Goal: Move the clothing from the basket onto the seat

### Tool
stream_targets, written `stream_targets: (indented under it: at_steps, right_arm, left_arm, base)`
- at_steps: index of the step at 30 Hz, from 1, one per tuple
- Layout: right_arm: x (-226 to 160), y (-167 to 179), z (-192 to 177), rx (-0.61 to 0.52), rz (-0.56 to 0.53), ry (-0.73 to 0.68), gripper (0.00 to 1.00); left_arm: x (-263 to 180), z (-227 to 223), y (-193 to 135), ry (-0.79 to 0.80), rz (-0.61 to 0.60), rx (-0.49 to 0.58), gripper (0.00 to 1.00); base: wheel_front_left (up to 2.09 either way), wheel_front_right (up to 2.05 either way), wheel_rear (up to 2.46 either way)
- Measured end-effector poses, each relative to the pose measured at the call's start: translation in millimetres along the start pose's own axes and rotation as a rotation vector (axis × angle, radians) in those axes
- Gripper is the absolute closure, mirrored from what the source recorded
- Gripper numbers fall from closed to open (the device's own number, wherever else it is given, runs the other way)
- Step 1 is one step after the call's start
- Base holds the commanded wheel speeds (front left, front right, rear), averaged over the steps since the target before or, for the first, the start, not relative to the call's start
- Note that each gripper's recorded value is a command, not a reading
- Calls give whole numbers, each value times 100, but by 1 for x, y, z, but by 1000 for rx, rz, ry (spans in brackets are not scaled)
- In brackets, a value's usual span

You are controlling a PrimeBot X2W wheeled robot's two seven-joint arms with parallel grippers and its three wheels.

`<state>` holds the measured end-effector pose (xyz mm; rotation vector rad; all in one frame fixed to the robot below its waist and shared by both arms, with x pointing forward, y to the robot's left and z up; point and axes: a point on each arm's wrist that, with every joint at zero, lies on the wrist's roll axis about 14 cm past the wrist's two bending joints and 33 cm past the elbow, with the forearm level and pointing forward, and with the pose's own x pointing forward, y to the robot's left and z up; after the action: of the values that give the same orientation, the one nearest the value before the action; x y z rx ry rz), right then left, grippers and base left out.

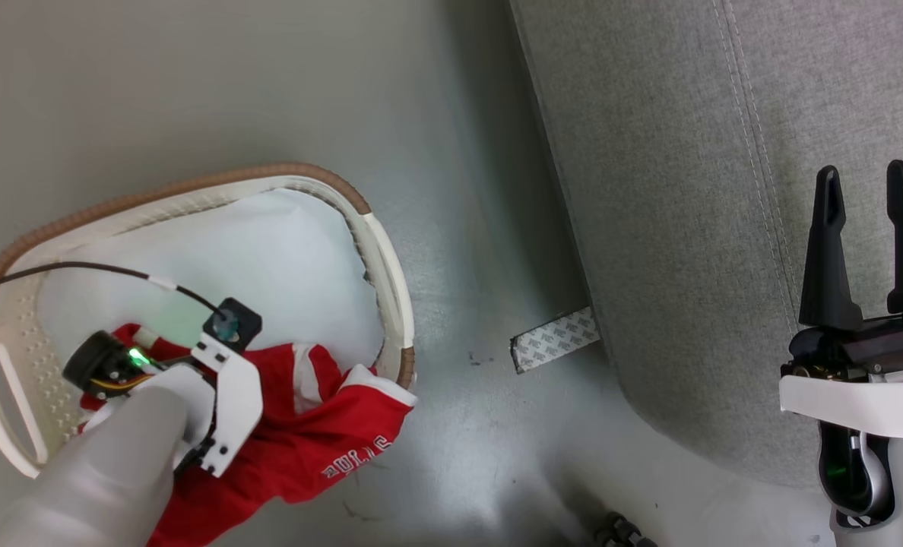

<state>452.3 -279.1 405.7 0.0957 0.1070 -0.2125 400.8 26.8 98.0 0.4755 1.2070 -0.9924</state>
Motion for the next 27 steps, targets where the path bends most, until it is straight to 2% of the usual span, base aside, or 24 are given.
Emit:
stream_targets:
  at_steps: [4,5,6,8,18,27]
  right_arm:
    - [0,0,-4,-10,1,11,0]
    - [1,-1,-4,-11,0,11,0]
    - [1,-1,-4,-12,0,11,0]
    - [2,-1,-3,-12,0,8,0]
    - [4,6,8,-16,20,-24,0]
    - [0,27,33,-14,81,-87,0]
  left_arm:
    - [7,-13,-8,67,-27,5,0]
    - [7,-13,-8,70,-29,11,5]
    - [7,-12,-8,68,-28,17,29]
    - [7,-10,-7,55,-29,0,100]
    - [-9,14,-4,-45,-4,-17,100]
    - [-55,61,-29,-290,0,-166,100]
  base:
    - [0,0,0]
    - [0,0,0]
    - [0,0,0]
    - [0,0,0]
    - [0,0,0]
    - [0,0,0]
